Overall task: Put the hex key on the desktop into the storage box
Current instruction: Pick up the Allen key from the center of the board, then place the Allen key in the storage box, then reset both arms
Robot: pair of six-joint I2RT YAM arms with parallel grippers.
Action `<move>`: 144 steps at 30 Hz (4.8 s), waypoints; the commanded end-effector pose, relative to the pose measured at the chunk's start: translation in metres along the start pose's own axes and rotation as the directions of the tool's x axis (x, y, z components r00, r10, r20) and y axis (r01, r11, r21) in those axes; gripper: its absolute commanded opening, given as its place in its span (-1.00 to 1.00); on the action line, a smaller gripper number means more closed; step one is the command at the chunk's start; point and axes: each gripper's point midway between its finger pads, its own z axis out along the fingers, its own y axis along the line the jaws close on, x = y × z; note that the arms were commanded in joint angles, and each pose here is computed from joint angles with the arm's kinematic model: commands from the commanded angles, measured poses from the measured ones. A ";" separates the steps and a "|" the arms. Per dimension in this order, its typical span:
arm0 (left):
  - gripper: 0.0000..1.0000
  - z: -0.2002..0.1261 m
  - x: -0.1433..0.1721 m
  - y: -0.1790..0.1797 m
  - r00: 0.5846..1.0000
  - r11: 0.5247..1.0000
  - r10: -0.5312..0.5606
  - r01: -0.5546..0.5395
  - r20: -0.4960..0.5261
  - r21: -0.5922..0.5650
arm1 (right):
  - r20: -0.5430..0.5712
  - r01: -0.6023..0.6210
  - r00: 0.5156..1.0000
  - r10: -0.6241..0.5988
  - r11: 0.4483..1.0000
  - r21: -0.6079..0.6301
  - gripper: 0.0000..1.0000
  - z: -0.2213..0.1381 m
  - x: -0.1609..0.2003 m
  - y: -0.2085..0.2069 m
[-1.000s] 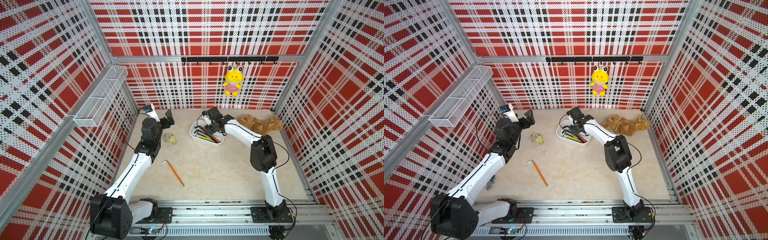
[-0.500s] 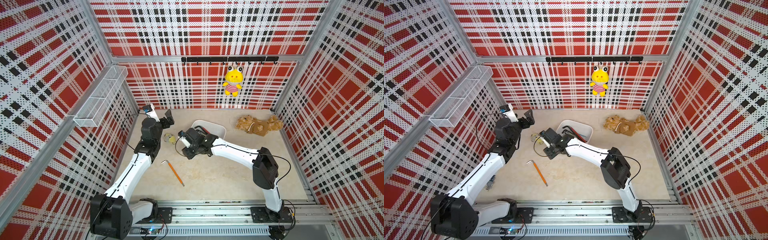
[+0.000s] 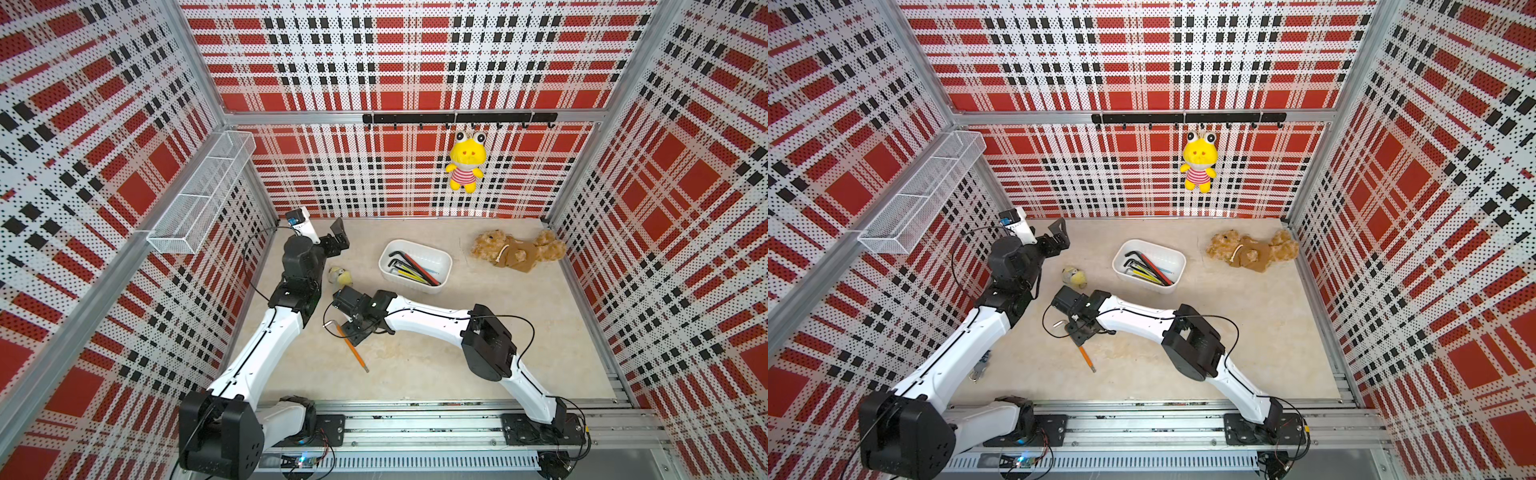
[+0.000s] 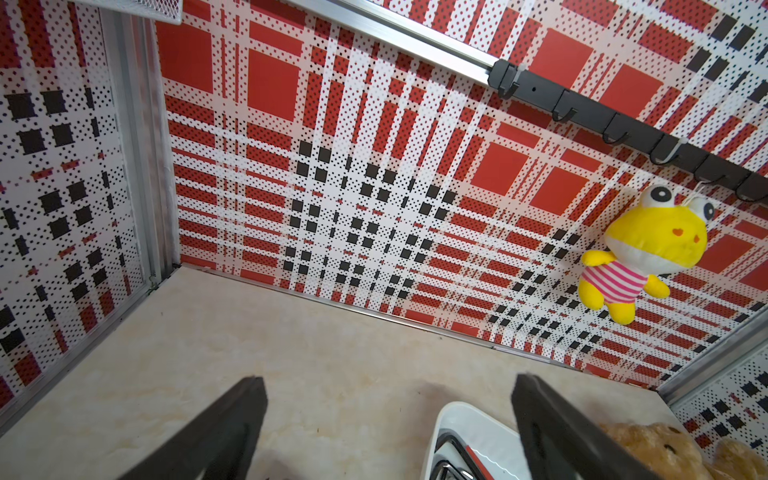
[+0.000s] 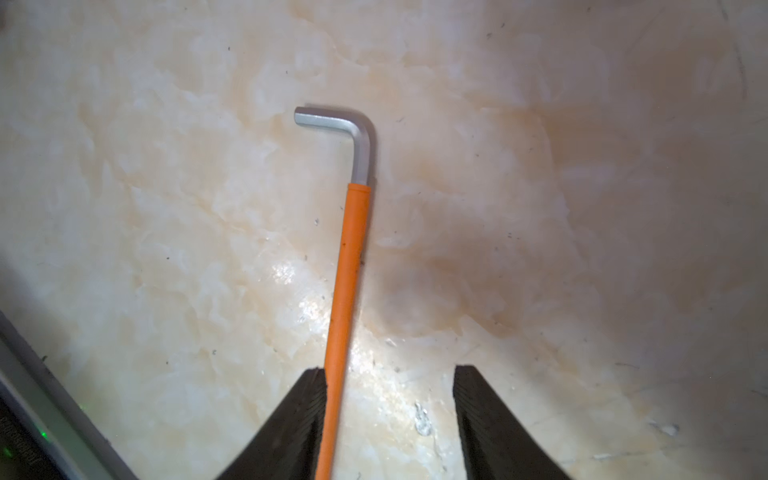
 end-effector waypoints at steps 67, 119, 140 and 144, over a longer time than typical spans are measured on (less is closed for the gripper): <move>0.98 -0.007 -0.016 -0.003 0.999 1.000 0.009 -0.009 0.041 0.008 | 0.249 0.000 0.967 -0.048 0.982 0.190 -1.00 -0.127 -0.053 -0.201; 0.99 -0.004 0.011 0.057 0.984 0.963 0.166 -0.150 0.055 -0.223 | 0.492 -0.173 0.870 0.020 0.948 0.267 1.00 -0.187 -0.069 -0.309; 0.91 -0.034 0.124 0.143 0.985 0.929 0.169 -0.146 0.039 -0.340 | 0.613 -0.588 0.739 0.281 0.712 0.383 1.00 -0.237 0.168 -0.413; 0.96 -0.042 0.136 0.146 0.984 0.935 0.168 -0.141 0.056 -0.326 | 0.779 -0.670 0.620 0.096 0.581 0.462 1.00 -0.268 0.155 -0.452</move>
